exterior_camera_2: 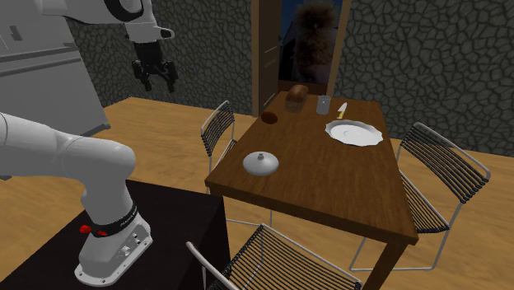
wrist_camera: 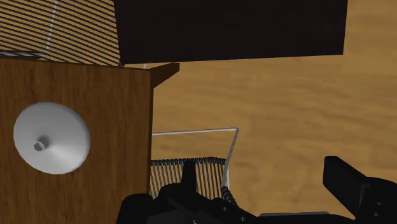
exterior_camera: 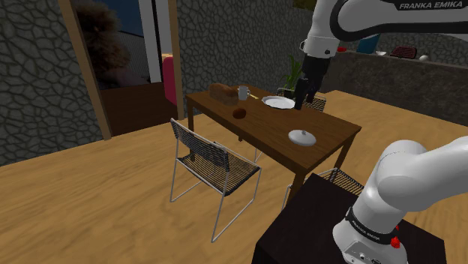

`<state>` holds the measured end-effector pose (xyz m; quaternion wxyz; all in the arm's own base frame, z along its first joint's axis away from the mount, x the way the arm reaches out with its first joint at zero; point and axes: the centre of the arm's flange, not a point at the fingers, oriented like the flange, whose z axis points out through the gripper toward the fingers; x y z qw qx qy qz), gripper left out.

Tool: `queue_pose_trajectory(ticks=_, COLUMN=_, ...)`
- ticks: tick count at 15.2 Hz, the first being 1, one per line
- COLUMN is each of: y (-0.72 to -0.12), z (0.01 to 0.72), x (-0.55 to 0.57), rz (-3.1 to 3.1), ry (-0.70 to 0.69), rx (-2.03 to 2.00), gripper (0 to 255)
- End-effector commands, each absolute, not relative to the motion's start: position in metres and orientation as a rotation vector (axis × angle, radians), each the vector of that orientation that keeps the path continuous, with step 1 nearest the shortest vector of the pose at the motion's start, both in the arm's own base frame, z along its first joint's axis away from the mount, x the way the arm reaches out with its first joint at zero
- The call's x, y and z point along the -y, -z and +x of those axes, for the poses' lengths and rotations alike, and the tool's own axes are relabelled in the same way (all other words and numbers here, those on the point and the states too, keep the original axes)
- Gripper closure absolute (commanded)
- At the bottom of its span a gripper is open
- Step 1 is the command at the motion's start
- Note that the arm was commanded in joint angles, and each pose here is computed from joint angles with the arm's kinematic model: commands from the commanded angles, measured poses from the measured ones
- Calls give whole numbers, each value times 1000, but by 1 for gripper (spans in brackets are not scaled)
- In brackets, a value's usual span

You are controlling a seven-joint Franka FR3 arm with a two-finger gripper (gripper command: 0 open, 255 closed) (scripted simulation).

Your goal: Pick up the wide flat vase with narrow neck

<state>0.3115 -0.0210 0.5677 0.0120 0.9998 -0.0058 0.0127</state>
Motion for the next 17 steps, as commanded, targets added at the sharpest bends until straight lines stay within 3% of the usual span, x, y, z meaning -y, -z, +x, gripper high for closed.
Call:
queue_pose_trajectory(ticks=1, y=-568, z=312, x=21, rz=3117, ry=-39, rx=18, gripper=0)
queue_pose_trajectory(ticks=17, y=-460, z=336, x=210, rz=3176, ry=-90, rx=8, gripper=0)
